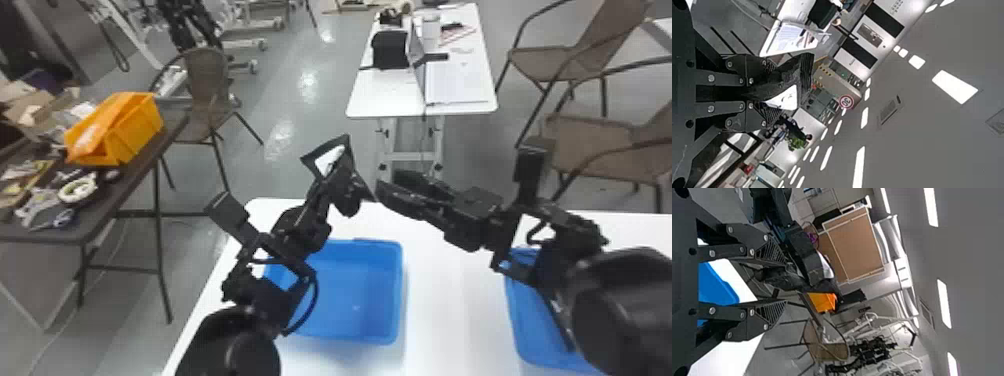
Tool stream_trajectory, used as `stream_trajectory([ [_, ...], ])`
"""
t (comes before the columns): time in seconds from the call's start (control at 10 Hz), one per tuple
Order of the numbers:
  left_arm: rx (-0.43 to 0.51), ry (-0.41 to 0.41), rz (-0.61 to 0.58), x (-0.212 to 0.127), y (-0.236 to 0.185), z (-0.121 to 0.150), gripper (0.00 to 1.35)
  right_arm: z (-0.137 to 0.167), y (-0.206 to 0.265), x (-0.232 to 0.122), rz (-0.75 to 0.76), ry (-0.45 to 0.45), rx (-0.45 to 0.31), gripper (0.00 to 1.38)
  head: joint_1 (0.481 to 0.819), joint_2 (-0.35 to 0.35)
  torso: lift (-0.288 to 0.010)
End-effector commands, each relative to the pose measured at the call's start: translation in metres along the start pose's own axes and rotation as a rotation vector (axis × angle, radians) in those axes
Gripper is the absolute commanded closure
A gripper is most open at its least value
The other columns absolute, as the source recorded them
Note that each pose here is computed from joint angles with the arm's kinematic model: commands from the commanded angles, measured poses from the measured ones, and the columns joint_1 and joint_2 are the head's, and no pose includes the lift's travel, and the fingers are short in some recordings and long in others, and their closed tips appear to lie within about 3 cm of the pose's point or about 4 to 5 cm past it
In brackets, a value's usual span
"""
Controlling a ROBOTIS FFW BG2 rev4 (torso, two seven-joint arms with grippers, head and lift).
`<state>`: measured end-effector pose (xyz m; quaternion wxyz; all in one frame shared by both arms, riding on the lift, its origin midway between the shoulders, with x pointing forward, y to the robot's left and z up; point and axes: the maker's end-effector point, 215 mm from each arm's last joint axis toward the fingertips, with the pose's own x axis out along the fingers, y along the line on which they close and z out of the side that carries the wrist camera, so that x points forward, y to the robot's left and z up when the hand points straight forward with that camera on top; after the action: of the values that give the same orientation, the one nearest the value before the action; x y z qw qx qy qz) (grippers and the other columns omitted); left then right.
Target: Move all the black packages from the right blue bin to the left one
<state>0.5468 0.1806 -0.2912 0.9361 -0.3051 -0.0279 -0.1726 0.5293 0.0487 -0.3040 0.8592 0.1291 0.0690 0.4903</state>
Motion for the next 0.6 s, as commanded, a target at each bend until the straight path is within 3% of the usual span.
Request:
stream_trajectory([
  [0.0,0.099,0.013,0.062,-0.013,0.026,0.001,1.21,0.031,-0.029,-0.034,-0.16,-0.021,-0.186,0.13,0.673,0.232,0.0],
  [0.1,0.205,0.051,0.122,-0.03,0.051,-0.005,1.21,0.036,-0.042,-0.06,-0.259,-0.024,-0.254,0.16,0.67,0.223,0.0],
  [0.4,0.598,0.281,0.245,-0.071,0.108,-0.042,1.21,-0.001,-0.067,-0.111,-0.437,0.054,-0.272,0.16,0.695,0.198,0.0],
  [0.5,0.686,0.355,0.255,-0.082,0.118,-0.061,1.21,-0.009,-0.074,-0.121,-0.466,0.069,-0.264,0.17,0.695,0.195,0.0],
])
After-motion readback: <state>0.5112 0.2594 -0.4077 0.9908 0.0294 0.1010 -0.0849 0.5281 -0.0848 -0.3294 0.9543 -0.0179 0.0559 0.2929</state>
